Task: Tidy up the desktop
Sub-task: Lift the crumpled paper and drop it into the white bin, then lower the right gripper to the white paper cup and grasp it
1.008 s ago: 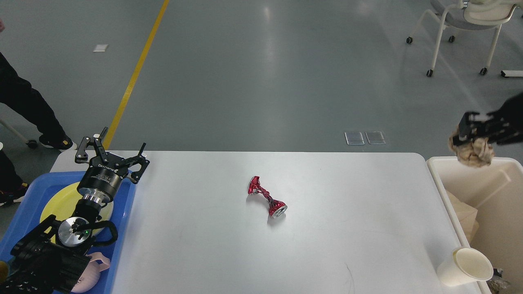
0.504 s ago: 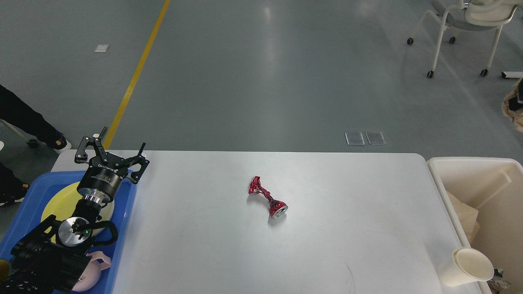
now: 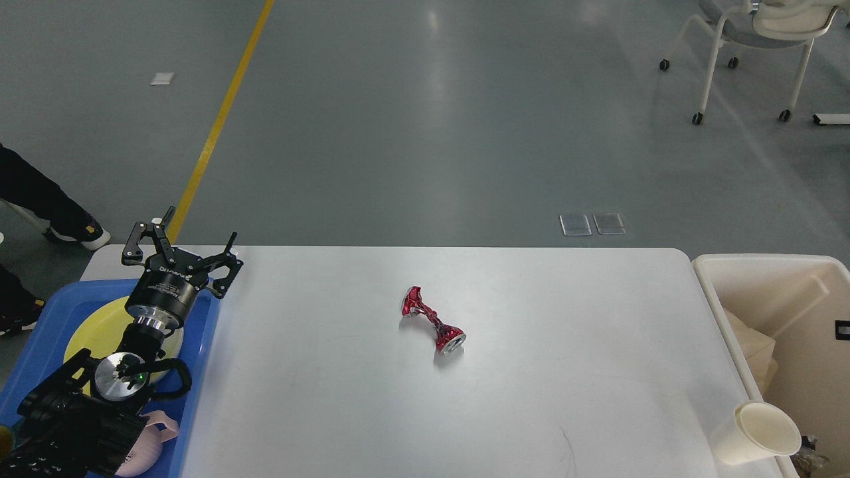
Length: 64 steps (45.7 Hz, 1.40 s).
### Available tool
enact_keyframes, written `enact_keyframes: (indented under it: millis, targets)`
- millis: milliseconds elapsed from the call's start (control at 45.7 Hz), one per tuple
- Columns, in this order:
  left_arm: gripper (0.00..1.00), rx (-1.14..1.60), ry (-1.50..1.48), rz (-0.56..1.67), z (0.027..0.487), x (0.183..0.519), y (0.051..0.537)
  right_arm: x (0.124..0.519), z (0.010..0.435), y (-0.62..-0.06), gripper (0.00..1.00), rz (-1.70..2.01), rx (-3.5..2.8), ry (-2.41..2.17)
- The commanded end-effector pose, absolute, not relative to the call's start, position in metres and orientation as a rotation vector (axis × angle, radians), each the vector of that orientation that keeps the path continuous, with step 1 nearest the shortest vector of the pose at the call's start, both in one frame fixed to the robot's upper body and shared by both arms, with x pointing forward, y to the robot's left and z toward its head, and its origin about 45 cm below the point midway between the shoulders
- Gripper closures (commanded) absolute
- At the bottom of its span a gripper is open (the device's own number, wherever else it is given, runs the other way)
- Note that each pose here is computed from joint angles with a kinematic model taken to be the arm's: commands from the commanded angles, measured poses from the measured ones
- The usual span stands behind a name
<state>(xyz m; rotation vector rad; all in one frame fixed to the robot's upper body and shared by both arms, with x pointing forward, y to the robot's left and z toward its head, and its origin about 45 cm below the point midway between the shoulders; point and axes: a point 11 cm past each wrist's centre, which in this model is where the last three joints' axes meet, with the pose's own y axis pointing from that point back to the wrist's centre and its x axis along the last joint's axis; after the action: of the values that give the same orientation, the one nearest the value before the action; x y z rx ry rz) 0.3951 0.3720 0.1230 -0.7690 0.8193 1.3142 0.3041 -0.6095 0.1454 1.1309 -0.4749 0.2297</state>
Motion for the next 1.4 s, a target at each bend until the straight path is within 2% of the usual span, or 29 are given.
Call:
enact_keyframes:
  millis: [0, 44, 66, 88, 110, 131, 591, 701, 832, 964, 1117, 1248, 1380]
  targets:
    - [0.00, -0.768, 0.819, 1.313, 0.123, 0.395, 0.372, 0.287, 0.108, -0.600, 1.00, 0.244, 1.140, -0.465]
    - [0.00, -0.768, 0.819, 1.313, 0.123, 0.395, 0.372, 0.284, 0.103, -0.599, 1.00, 0.248, 1.143, -0.472]
    - [0.00, -0.769, 0.819, 1.314, 0.123, 0.395, 0.372, 0.283, 0.103, -0.599, 0.90, 0.250, 1.142, -0.480]
    - [0.00, -0.768, 0.819, 1.313, 0.123, 0.395, 0.372, 0.283, 0.101, -0.598, 0.71, 0.249, 1.145, -0.484]
    - [0.00, -0.769, 0.819, 1.314, 0.123, 0.395, 0.372, 0.282, 0.101, -0.598, 0.40, 0.249, 1.146, -0.488]
    - [0.00, -0.769, 0.819, 1.314, 0.123, 0.395, 0.372, 0.282, 0.101, -0.598, 0.00, 0.248, 1.148, -0.493]
    - [0.00, -0.768, 0.819, 1.313, 0.123, 0.395, 0.372, 0.284, 0.099, -0.592, 0.00, 0.230, 1.178, -0.514]
    - [0.00, -0.768, 0.819, 1.313, 0.123, 0.395, 0.372, 0.306, 0.113, -0.578, 0.00, 0.224, 1.225, -0.516]
    - [0.00, -0.768, 0.819, 1.313, 0.123, 0.395, 0.372, 0.336, 0.180, -0.556, 0.00, 0.166, 1.317, -0.524]
    - [0.00, -0.769, 0.819, 1.314, 0.123, 0.395, 0.372, 0.357, 0.276, -0.497, 0.00, 0.169, 1.432, -0.471]
    - [0.00, -0.769, 0.820, 1.315, 0.123, 0.395, 0.372, 0.351, 0.390, -0.404, 0.00, 0.155, 1.557, -0.289]
    - [0.00, -0.769, 0.820, 1.315, 0.123, 0.395, 0.372, 0.330, 0.454, -0.343, 0.00, 0.127, 1.705, -0.171]
    - [0.00, -0.769, 0.820, 1.315, 0.123, 0.395, 0.372, 0.325, 0.519, -0.285, 0.00, 0.403, 1.826, -0.173]
